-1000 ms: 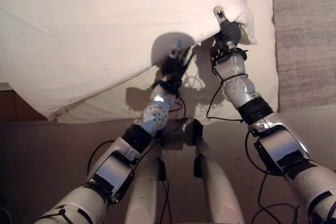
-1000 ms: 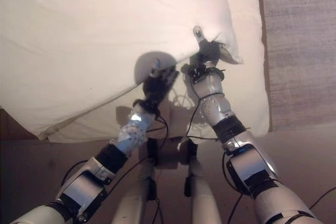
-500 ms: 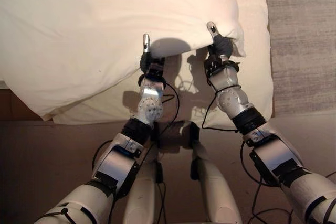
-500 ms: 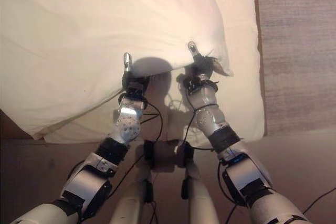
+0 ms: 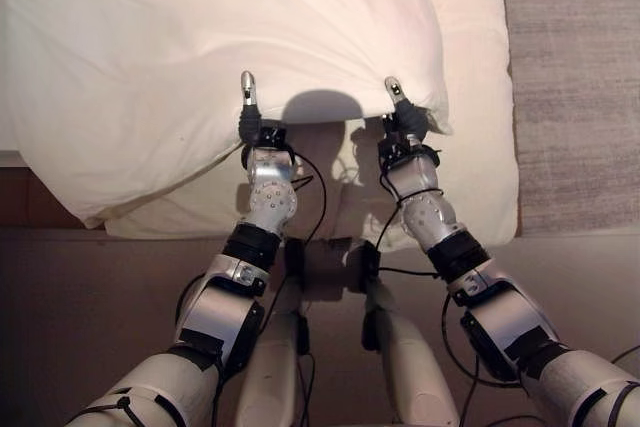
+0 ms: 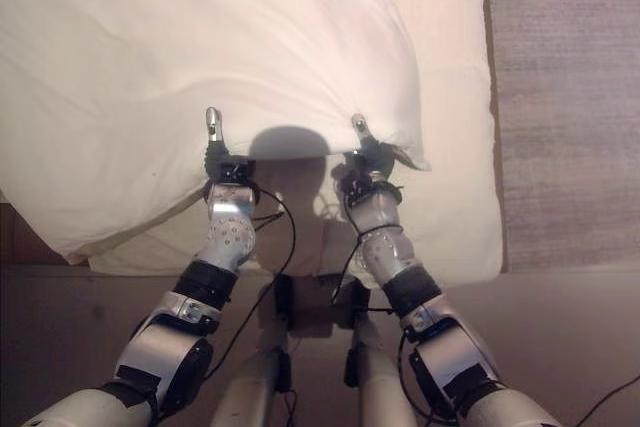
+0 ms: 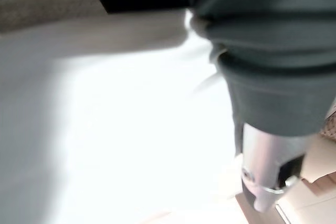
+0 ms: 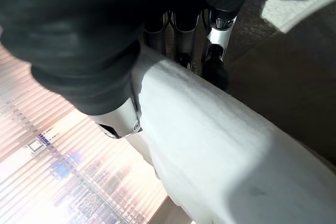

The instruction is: Make the bed

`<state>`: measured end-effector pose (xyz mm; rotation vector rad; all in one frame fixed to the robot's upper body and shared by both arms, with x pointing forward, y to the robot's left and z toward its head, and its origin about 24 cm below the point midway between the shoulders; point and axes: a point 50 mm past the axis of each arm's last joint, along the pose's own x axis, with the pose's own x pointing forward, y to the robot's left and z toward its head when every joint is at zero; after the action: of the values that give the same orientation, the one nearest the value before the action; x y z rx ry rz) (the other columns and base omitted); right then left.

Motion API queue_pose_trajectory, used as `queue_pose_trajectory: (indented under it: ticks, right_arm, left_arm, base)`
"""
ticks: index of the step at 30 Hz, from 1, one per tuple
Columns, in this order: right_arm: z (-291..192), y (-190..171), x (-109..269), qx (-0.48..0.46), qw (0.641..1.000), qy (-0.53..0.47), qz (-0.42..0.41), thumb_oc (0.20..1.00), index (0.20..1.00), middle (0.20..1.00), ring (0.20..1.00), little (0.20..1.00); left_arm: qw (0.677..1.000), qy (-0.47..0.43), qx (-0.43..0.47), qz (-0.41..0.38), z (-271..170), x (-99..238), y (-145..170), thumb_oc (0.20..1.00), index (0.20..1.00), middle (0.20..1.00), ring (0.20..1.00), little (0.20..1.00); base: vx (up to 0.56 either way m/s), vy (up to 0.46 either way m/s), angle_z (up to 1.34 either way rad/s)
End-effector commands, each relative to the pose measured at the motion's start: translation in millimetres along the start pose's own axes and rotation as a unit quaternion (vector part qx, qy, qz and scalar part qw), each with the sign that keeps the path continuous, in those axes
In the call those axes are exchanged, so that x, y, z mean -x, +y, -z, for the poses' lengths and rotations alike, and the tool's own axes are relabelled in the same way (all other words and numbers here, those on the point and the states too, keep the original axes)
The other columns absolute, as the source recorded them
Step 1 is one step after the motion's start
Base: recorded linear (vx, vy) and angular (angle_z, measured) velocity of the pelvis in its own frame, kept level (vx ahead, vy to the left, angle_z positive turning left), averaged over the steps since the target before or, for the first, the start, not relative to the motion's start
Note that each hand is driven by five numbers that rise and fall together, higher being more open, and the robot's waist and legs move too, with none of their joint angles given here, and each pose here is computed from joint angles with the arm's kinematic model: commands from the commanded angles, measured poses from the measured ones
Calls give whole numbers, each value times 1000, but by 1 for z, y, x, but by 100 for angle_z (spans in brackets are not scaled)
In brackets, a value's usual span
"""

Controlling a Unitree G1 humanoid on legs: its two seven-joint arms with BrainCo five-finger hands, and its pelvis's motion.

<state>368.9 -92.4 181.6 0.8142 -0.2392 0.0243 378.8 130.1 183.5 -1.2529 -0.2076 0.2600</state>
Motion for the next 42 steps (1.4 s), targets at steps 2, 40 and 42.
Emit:
queue_pose_trajectory:
  ticks: [2, 40, 42]
  right_arm:
    - [-59, -81, 19, -53, 979, -154, 120, 200, 200, 200, 200, 200]
    - [29, -157, 90, -14, 977, 38, 210, 200, 200, 200, 200, 200]
    - [28, -168, 101, -11, 974, 44, 223, 200, 200, 200, 200, 200]
  left_arm:
    - [981, -189, 12, -41, -91, -13, 29, 1000, 1000, 1000, 1000, 1000]
    - [980, -145, -139, -4, -89, 24, 101, 200, 200, 200, 200, 200]
    - [981, -116, -156, -5, -81, 22, 109, 200, 200, 200, 200, 200]
  base:
    - [-4, 1, 3]
    - [26, 86, 17]
    - [117, 574, 25]
